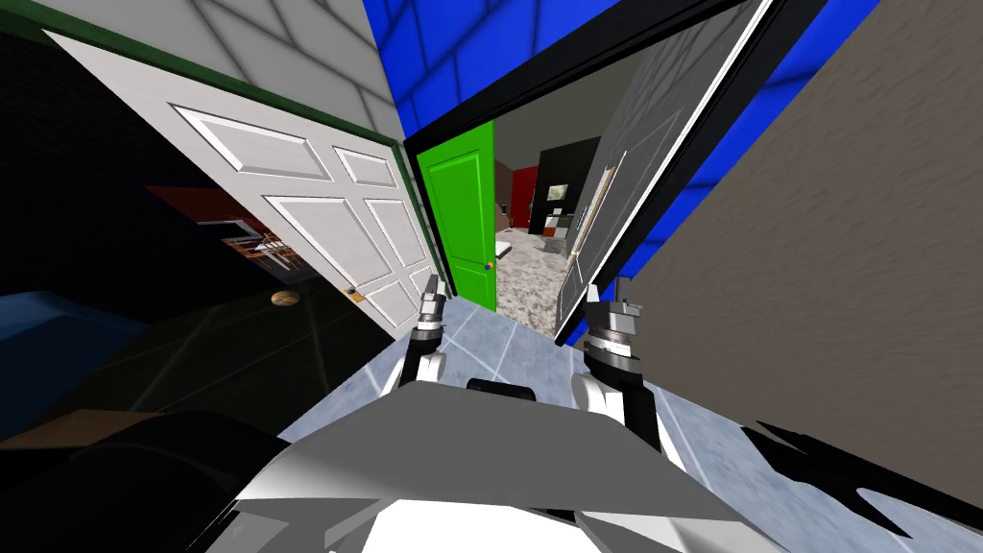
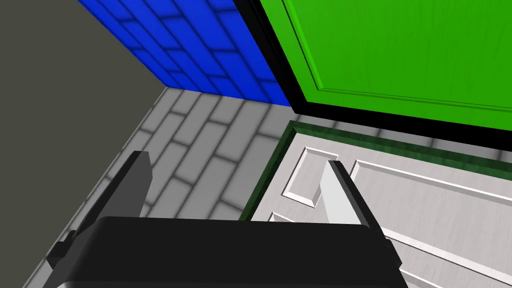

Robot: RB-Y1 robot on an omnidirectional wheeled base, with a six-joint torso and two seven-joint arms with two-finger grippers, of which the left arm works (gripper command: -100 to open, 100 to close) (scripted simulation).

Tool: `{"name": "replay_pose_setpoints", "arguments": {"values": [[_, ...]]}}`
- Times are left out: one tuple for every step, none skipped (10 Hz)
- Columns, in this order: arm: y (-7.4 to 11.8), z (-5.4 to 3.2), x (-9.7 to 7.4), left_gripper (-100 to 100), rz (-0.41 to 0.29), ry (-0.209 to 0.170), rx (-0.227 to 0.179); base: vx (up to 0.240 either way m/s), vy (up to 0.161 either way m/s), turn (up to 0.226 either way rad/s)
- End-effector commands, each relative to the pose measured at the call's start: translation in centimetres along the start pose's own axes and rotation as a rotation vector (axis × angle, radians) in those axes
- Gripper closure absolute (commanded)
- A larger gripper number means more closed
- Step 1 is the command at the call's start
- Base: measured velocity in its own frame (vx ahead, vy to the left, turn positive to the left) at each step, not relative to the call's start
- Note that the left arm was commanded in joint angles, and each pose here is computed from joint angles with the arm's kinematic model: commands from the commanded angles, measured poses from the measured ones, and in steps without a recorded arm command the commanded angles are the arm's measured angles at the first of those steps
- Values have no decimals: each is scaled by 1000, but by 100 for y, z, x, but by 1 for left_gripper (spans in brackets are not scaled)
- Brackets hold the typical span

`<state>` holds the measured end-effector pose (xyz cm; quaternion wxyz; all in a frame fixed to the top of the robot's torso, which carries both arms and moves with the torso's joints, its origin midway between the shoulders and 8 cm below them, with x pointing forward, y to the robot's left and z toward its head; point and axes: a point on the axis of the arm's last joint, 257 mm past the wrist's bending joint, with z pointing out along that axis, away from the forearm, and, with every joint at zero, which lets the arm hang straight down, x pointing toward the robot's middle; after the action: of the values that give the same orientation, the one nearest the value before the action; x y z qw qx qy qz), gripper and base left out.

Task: Push the door open

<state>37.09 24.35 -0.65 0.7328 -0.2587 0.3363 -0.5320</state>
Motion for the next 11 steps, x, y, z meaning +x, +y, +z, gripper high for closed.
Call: {"name": "replay_pose_setpoints", "arguments": {"values": [[82,-8,53,-100,26,14,-9,81,16,-1],[133,-19,85,-100,42,24,-15,82,18,1],[191,-33,120,-100,60,34,-22,79,22,1],[248,-47,155,-100,79,45,-29,89,19,0],[305,-62,190,-100,97,56,-35,106,29,2],[362,-77,225,-100,115,67,-41,107,32,-1],[423,-95,262,-100,135,78,-48,102,26,0],[488,-114,300,-100,156,90,-55,101,32,2],[553,-134,339,-100,177,103,-61,95,31,0],[617,-155,377,-100,198,115,-68,100,23,0],[681,-176,415,-100,219,128,-74,100,22,2]]}}
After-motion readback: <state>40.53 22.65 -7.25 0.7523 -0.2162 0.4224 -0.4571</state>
